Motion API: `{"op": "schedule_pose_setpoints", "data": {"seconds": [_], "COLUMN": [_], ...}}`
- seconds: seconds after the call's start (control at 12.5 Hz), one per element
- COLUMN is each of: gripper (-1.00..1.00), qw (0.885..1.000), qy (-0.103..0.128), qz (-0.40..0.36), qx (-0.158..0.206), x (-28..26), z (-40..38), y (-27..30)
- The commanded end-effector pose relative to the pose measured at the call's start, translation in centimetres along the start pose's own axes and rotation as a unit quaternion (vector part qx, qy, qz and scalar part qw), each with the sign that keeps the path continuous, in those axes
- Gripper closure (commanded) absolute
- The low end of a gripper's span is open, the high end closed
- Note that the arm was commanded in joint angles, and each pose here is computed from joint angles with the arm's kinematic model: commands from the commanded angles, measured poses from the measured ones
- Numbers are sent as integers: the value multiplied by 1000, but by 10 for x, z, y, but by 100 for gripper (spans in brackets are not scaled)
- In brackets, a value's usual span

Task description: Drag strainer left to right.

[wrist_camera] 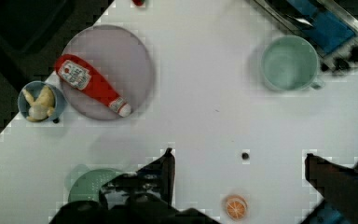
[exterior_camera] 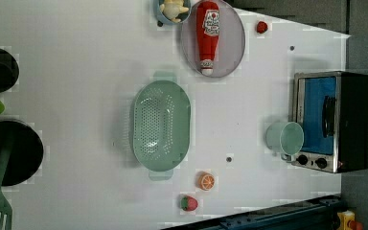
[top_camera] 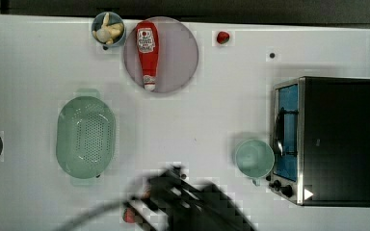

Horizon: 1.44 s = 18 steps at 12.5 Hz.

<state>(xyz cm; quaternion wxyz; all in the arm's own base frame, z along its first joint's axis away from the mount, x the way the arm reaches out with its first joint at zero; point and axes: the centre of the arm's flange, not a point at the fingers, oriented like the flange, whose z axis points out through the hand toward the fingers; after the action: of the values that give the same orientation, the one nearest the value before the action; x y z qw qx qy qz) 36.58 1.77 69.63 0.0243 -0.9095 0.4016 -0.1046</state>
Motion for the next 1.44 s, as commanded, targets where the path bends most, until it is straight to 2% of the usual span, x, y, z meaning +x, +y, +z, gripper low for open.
{"op": "schedule_pose_setpoints", "data": {"seconds": [0.08, 0.4, 0.72, 0.96, 1.2, 1.44], "gripper": [-100, -100, -100, -100, -100, -100], "qw": [993, 995, 989, 972, 953, 939], "qy": [-56, -46, -81, -112, -123, -128], "qz": [-55, -20, 93, 191, 255, 301], "qx": [-85, -89, -78, -84, -105, -109], "x": [-72, -154, -209, -229, -235, -243], "z": [115, 206, 299, 358, 410, 454], "y": [-88, -160, -202, -215, -214, -213]}}
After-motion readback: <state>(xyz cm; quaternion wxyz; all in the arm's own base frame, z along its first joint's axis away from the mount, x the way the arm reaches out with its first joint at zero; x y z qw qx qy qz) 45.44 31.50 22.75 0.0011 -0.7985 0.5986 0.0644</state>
